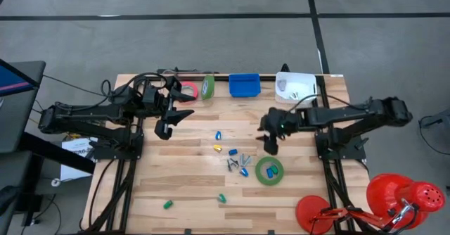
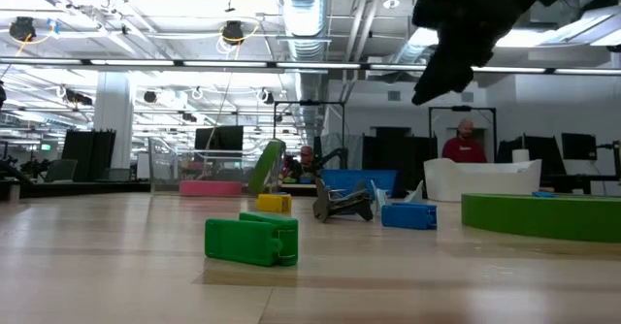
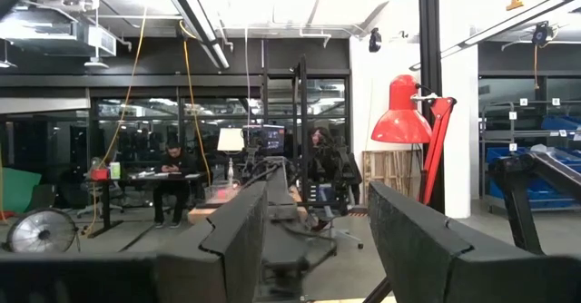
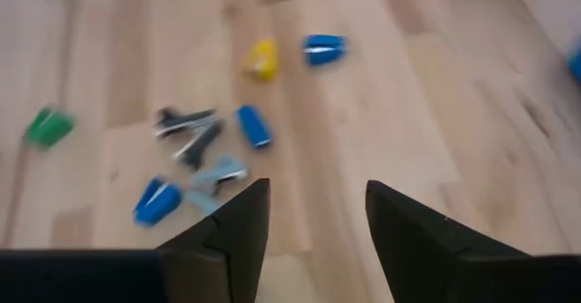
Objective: Pick and place Stapler, Stapler remover, tape
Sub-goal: Put the gray staple remover into the white bin
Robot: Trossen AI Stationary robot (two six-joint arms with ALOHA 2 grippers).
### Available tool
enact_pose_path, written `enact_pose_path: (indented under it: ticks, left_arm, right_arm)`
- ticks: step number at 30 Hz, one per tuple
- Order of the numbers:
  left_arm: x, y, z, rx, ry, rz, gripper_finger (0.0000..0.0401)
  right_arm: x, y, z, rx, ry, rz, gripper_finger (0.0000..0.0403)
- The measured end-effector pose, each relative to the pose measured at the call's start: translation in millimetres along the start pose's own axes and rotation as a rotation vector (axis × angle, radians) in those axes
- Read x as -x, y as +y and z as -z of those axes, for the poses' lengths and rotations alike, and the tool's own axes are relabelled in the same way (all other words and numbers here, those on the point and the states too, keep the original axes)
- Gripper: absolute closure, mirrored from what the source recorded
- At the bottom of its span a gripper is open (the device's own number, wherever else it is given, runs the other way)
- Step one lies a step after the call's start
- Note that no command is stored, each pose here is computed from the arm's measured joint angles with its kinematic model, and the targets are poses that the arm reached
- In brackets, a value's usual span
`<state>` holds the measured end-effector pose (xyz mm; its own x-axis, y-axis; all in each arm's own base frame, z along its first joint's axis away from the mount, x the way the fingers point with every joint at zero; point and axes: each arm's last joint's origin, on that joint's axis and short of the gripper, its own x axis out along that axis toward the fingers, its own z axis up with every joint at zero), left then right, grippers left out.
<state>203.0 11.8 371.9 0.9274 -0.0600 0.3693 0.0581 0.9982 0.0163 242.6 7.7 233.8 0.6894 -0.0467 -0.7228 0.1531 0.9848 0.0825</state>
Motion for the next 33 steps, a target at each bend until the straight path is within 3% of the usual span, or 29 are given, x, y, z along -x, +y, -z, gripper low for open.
enact_pose_path:
  ticks: [7, 11, 26, 33]
  left_arm:
    - [0, 0, 0, 0.000, 0.000, 0.000, 0.0219]
    - [0, 0, 0, 0.000, 0.000, 0.000, 0.0219]
    - [0, 0, 0, 0.000, 0.000, 0.000, 0.0219]
    - [0, 0, 0, 0.000, 0.000, 0.000, 0.0219]
  right_arm:
    - [3, 26, 6, 0.130, 0.004, -0.072, 0.0230]
    - [4, 31, 7, 0.152, -0.006, -0.036, 0.0223]
    - [38, 42, -37, 0.354, -0.096, -0.012, 0.0177]
    - [25, 45, -35, 0.420, -0.041, -0.014, 0.0182]
